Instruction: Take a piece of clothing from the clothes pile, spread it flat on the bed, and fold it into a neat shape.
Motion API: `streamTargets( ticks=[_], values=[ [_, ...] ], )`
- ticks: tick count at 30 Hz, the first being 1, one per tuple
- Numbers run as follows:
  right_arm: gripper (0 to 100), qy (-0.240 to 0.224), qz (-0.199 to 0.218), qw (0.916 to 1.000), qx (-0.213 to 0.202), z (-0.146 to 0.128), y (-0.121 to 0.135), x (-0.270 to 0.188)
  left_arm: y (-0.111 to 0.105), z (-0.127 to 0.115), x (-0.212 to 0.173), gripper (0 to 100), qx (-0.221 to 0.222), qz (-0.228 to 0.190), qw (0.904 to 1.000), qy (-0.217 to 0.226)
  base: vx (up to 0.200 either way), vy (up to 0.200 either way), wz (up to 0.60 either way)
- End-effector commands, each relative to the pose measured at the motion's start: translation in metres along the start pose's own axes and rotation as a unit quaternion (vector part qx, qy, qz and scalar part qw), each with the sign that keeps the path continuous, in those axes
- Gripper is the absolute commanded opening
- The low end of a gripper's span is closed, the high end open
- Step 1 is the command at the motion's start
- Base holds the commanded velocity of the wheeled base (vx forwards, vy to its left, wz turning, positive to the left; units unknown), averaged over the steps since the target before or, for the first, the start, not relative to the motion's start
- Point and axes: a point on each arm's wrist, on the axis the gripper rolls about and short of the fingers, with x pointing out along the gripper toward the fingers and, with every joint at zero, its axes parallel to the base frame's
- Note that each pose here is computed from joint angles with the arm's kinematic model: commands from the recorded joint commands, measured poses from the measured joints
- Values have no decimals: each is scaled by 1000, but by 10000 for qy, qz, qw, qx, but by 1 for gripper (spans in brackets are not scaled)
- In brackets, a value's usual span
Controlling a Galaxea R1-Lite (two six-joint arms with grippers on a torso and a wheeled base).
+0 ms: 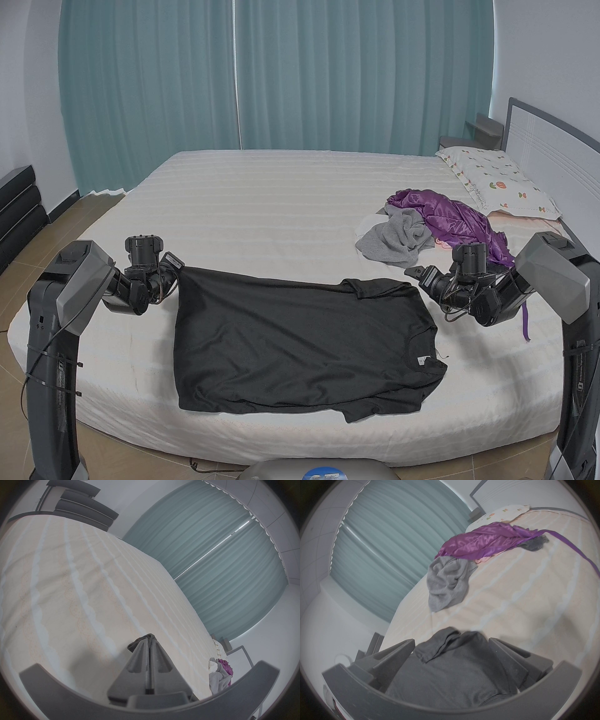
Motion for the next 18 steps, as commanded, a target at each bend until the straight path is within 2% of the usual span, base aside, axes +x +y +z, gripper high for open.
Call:
streamTargets(
  ticks=[1,3,18],
  values=[
    [100,283,29,9989,-368,-18,-3,14,1,-1,0,0,-4,19,10000,10,0,0,0],
    [100,313,-1,9979,-563,-21,-7,22,1,-1,0,0,-4,19,10000,10,0,0,0],
    [100,-75,102,9927,-1196,-14,-10,56,2,-2,1,0,7,27,10000,25,0,0,0]
  ],
)
